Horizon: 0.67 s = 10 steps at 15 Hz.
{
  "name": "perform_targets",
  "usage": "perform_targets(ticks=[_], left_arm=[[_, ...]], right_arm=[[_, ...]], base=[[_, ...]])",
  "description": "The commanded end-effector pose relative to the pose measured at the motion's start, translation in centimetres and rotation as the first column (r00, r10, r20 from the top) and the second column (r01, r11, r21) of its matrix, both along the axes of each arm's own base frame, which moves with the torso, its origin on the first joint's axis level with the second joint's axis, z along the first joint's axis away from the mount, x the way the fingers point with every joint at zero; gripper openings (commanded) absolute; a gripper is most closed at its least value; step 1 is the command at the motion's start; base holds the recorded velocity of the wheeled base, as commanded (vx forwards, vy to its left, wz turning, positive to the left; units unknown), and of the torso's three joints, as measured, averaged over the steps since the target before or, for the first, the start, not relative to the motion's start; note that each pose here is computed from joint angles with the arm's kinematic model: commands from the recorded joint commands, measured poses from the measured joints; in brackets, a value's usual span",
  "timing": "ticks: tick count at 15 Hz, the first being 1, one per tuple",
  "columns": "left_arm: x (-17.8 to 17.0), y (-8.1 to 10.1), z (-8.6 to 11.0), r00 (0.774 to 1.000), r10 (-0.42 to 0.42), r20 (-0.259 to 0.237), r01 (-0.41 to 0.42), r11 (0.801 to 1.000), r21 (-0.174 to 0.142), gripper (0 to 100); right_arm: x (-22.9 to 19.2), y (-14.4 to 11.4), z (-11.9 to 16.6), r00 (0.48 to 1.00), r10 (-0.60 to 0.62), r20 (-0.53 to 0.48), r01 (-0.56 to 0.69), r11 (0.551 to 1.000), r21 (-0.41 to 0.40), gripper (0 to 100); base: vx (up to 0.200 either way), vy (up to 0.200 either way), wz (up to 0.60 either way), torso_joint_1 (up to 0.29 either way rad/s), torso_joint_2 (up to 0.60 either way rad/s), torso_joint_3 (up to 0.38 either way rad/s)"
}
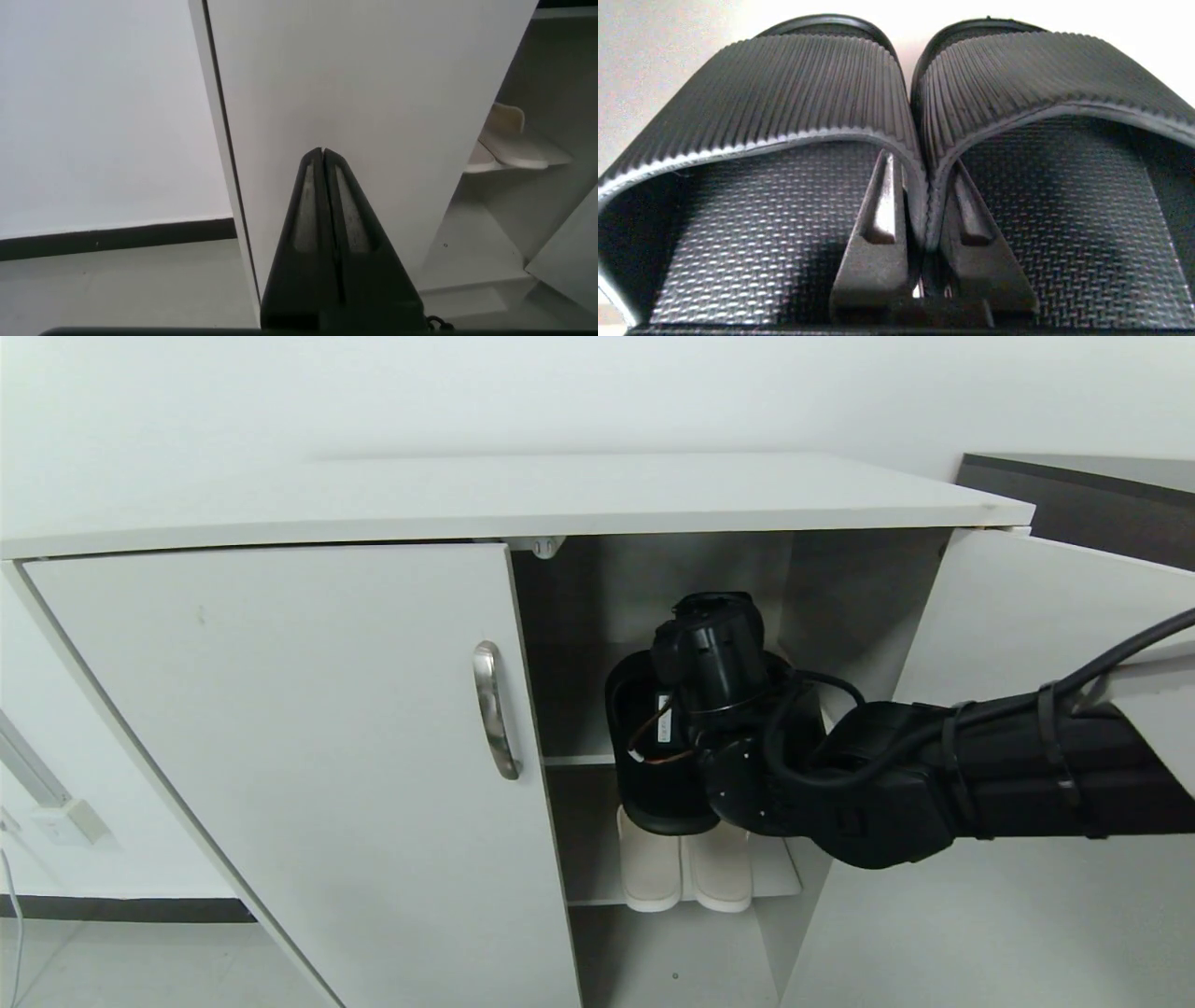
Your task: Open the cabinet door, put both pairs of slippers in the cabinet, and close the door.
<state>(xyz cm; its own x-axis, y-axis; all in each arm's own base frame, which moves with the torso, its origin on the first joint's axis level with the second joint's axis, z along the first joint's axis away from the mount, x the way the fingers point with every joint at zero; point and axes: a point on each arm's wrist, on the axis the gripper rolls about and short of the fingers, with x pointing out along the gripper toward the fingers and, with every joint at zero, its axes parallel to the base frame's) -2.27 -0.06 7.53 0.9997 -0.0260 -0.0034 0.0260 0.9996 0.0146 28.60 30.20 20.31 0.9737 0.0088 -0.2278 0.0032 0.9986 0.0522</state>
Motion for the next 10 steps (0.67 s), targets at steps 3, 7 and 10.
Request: perform_targets(ticks=[3, 7, 10], left_arm=[[0.0, 0.0, 0.0, 1.000, 0.000, 0.000, 0.000, 1.000, -0.001, 0], [0.0, 0.0, 0.0, 1.000, 0.000, 0.000, 0.000, 1.000, -0.001, 0], [0.0, 0.0, 0.0, 1.000, 0.000, 0.000, 0.000, 1.000, -0.001, 0]], right_arm=[[3.3, 0.5, -0.6, 0.999, -0.036, 0.018, 0.036, 0.999, -0.031, 0], [5.3, 0.7, 0.7, 0.998, -0.055, 0.030, 0.056, 0.997, -0.054, 0], [6.3, 0.8, 1.1, 0.998, -0.056, 0.030, 0.057, 0.997, -0.047, 0]], base=[[0.000, 0.000, 0.00, 0.000, 0.00, 0.000], [0.000, 0.000, 0.00, 0.000, 0.00, 0.000], [0.000, 0.000, 0.00, 0.000, 0.00, 0.000]])
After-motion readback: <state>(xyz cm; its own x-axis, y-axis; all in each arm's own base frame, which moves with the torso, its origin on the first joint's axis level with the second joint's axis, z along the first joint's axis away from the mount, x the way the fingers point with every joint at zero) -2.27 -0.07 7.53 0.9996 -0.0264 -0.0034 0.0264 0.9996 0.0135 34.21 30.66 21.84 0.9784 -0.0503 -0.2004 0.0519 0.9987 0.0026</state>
